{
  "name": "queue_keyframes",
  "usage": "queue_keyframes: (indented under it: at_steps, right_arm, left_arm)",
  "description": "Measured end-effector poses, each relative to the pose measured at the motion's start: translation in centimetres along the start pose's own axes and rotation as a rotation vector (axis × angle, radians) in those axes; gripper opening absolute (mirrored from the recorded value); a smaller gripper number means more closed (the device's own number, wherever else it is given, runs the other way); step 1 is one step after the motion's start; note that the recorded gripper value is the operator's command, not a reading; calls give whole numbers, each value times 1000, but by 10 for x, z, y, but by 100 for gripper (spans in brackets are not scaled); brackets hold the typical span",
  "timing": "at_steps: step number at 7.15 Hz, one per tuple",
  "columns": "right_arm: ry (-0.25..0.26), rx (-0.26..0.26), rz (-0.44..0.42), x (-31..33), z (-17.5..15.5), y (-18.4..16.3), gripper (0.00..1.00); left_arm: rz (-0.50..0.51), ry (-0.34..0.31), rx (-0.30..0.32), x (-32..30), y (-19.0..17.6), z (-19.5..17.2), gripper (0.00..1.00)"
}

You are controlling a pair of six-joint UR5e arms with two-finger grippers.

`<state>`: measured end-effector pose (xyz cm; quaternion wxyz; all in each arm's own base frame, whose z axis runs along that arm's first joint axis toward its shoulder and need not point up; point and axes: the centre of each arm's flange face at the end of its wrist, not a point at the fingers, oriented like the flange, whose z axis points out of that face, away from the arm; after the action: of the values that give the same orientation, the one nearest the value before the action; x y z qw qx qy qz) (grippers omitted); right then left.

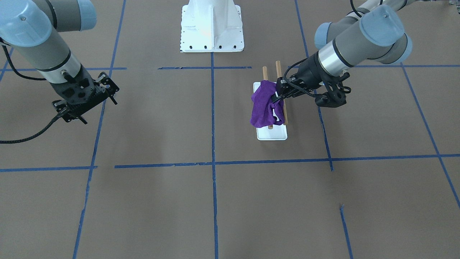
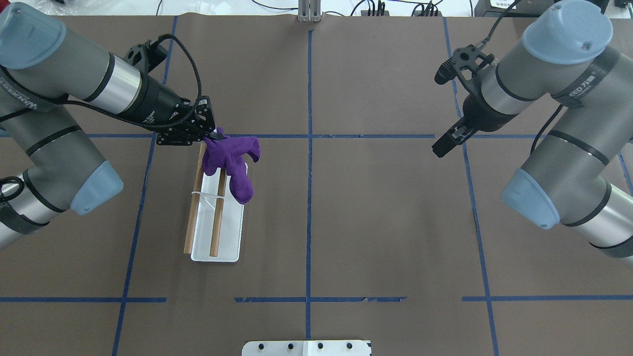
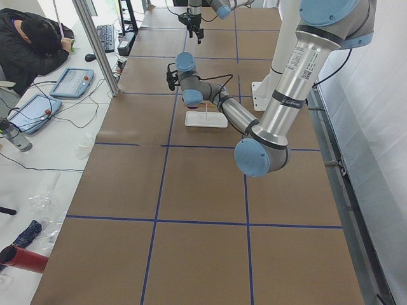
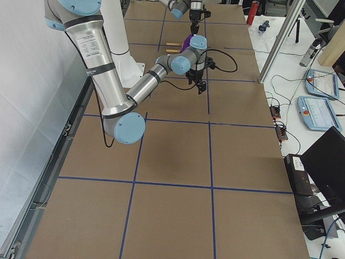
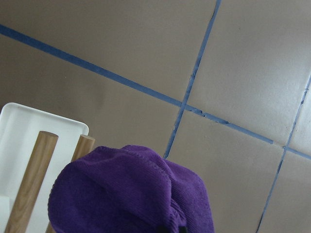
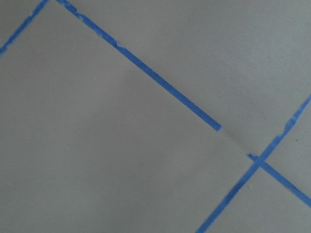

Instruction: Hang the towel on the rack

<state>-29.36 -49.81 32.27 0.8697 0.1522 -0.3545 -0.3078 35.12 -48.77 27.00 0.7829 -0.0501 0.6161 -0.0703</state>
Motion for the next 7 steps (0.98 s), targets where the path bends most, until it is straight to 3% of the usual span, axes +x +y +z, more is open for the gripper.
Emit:
queue_keyframes:
  at_steps: [4,5,6,7]
  right_arm:
    - [29,-27,-38,35,-1,18,100]
    - [30,-27,-37,37,-1,18,100]
    - [31,-26,-36,37,-1,18,100]
    - [31,-26,-35,38,-2,18,100]
  left_arm:
    - [92,-49,-19,-35,9,19,0]
    - [94,-55,-20,-41,9,20,31]
    - [93,-60,-17,-44,7,19,92]
    - [95,-62,-14,-46,5,18,100]
